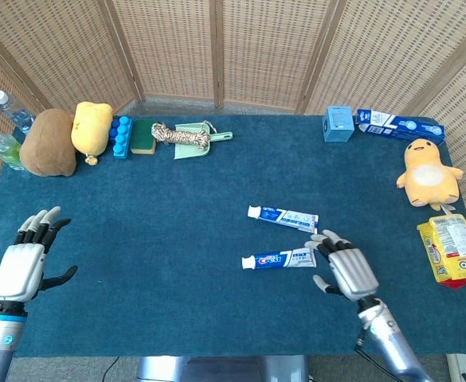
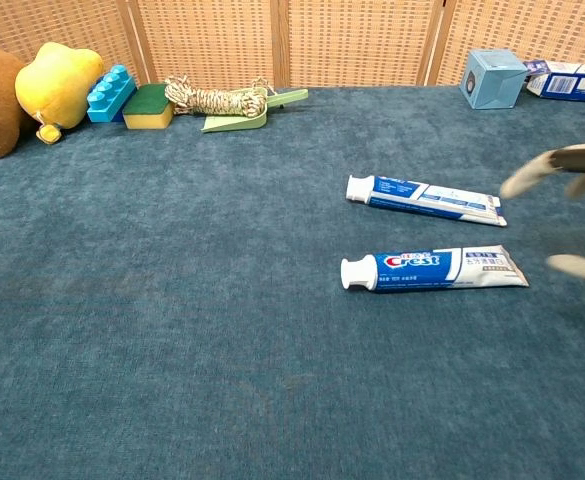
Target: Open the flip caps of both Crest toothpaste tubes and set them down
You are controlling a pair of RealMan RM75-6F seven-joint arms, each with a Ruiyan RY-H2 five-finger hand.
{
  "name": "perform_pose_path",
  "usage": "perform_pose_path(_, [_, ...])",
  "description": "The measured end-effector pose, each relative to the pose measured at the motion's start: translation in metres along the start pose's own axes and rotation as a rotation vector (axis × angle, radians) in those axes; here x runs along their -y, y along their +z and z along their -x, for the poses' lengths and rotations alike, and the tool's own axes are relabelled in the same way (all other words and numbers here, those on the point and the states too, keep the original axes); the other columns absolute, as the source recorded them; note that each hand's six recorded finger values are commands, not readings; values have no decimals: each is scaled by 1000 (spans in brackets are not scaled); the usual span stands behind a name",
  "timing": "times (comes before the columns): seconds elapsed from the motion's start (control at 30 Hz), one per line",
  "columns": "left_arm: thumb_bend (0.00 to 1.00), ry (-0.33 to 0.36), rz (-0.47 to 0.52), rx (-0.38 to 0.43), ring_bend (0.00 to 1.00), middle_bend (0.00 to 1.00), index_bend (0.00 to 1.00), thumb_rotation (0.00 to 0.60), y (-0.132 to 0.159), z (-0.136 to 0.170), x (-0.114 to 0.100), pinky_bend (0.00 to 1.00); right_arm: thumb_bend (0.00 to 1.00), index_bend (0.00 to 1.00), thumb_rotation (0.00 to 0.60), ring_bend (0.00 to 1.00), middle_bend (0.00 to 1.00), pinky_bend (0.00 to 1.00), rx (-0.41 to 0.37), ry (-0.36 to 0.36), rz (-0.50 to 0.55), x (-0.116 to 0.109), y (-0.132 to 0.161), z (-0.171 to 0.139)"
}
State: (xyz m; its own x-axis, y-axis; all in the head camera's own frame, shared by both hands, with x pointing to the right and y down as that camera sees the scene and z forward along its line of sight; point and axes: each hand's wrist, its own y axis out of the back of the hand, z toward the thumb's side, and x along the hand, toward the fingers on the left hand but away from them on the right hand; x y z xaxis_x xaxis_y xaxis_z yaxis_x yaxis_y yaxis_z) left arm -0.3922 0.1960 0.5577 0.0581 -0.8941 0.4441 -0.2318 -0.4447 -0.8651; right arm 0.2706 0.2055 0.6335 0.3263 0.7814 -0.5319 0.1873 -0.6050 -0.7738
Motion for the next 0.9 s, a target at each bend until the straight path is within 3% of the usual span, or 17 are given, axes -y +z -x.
perform_pose_path(0.3, [174,-13,-3,24,23,63,160,600,8,-4,4,56,309,311,600,54,173,236,-21,54,-49,20,13,31])
perform_pose_path(0.9, [173,-21,3,3,22,62,157,600,-1,-1,6,57,290,297,600,54,172,237,-2,87,-121,42,18,53])
